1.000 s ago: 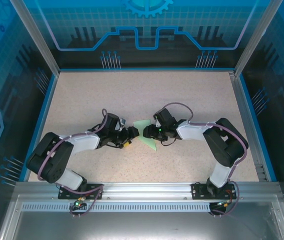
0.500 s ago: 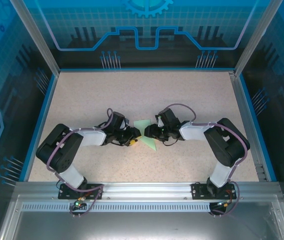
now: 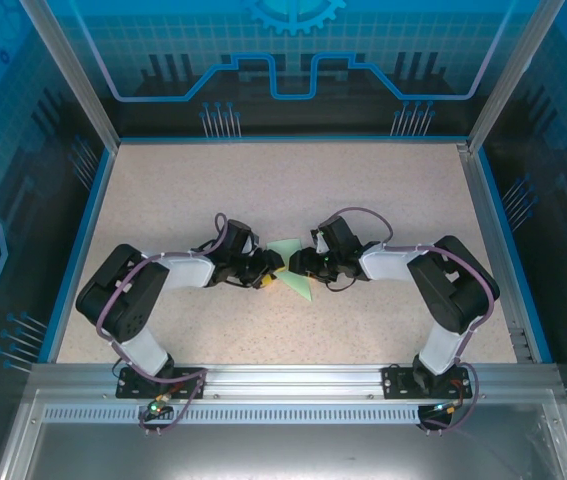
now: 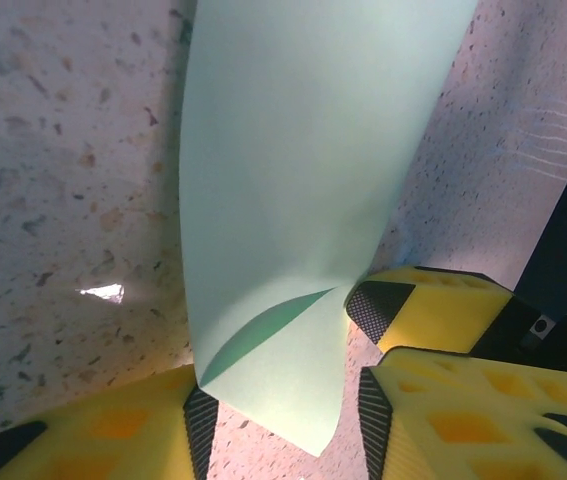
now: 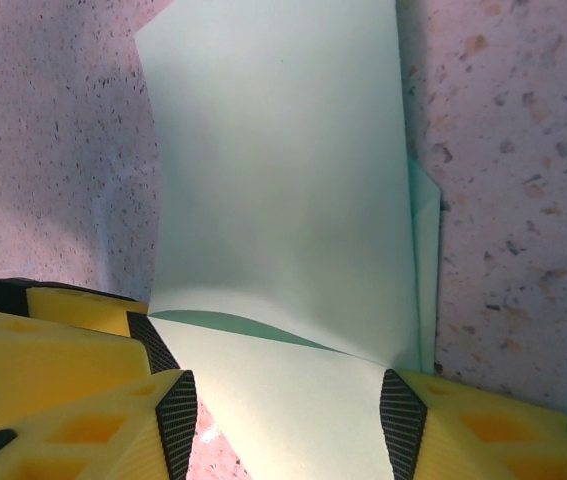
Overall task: Fold a paper plane with a square sheet of paper (pick it up from the middle)
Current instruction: Fold the wing for the fifth time at the center of the table.
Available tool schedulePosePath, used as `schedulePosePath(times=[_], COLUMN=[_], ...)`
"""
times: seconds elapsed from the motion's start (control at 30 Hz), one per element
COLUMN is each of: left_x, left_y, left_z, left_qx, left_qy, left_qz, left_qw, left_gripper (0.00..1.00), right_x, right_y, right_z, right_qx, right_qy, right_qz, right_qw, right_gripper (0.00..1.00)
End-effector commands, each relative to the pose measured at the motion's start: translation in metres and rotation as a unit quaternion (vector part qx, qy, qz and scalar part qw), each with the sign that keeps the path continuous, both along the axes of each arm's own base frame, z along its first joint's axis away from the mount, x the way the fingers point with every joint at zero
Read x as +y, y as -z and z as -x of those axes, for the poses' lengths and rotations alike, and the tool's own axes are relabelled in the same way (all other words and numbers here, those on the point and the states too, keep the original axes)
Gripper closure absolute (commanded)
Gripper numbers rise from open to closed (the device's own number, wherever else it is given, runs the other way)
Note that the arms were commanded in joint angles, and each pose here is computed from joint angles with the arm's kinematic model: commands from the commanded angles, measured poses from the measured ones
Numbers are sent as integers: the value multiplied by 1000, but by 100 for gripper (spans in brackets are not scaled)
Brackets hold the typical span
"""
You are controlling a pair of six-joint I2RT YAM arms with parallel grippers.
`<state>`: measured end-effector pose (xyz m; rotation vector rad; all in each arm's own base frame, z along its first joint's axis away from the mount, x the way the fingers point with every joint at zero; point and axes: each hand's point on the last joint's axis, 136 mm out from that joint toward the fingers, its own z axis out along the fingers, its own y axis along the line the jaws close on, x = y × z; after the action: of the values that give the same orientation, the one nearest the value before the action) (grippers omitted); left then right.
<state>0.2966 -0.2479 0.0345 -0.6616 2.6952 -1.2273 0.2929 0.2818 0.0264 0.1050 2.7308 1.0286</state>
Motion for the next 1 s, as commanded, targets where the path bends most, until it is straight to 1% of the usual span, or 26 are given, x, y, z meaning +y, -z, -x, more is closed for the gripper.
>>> schedulePosePath(times=[0.0, 0.13, 0.23, 0.27, 0.37, 0.43, 0.5, 0.63, 0.77, 0.9, 0.97], left_x=[-9, -9, -8, -8, -7, -6, -6, -6, -7, -6, -7], left_y=[-6, -8, -5, -4, -1, 0, 0, -6, -15, -22, -24], left_z=[-6, -7, -6, -5, -2, -2, -1, 3, 10, 13, 14], left_qx=[-3, -9, -7, -5, -2, -1, -1, -3, -9, -15, -17], left_qy=[0, 2, 5, 6, 10, 11, 10, 7, 1, -11, -9], left_qz=[16, 15, 12, 10, 0, -9, -15, -36, -68, -88, -96], left_qw=[1000, 1000, 1000, 1000, 1000, 1000, 1000, 999, 998, 996, 995], left_gripper=[59, 67, 75, 78, 88, 91, 94, 95, 95, 95, 95], right_x=[-23, -25, -24, -22, -17, -18, -20, -29, -47, -57, -58], right_y=[35, 36, 33, 29, 14, 3, -9, -32, -45, -58, -62], right_z=[18, 17, 15, 14, 10, 5, 1, 0, 6, 19, 25], right_qx=[50, 46, 29, 14, -33, -65, -98, -176, -277, -344, -361], right_qy=[14, 12, 0, -13, -46, -60, -68, -83, -78, -85, -98], right_qz=[48, 50, 45, 37, 25, 31, 36, 54, 112, 127, 134], right_qw=[998, 998, 999, 999, 998, 996, 992, 979, 951, 926, 918], right_gripper=[45, 45, 46, 48, 48, 47, 45, 35, 28, 26, 27])
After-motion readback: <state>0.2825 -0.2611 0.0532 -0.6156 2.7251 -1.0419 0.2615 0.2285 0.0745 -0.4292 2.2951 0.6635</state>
